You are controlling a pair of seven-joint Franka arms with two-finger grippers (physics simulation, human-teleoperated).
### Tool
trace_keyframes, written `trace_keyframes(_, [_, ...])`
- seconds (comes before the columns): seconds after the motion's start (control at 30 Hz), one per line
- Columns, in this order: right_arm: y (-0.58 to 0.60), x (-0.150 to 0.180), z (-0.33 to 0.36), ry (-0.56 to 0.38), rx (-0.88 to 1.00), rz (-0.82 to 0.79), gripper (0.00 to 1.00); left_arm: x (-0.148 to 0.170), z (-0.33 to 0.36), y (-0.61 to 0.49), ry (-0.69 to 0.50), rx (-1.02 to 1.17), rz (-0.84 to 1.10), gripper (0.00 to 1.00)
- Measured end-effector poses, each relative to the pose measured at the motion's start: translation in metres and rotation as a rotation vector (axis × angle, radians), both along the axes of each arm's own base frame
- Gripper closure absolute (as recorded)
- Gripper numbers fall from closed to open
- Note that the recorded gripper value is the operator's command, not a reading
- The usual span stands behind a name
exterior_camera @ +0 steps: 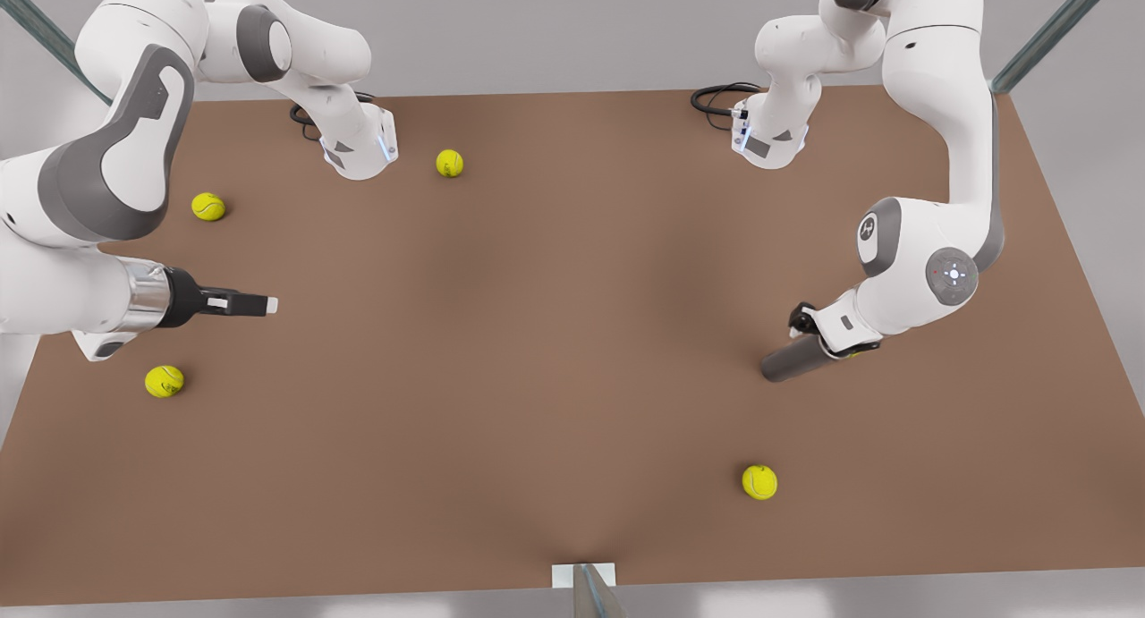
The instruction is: Put the tennis tube upright
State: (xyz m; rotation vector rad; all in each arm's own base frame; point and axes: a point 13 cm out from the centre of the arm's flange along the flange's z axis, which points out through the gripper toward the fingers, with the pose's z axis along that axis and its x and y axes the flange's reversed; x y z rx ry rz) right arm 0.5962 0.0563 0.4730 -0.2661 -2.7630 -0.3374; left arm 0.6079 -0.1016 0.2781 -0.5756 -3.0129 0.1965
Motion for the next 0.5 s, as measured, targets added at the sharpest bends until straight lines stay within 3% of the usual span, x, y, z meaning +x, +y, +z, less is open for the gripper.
trace_keyframes(0.5, [-0.001,0.000,0.002,-0.007,-0.009,-0.001,0.00,0.008,0.014,0.004,-0.030,0.038,0.062,0.00])
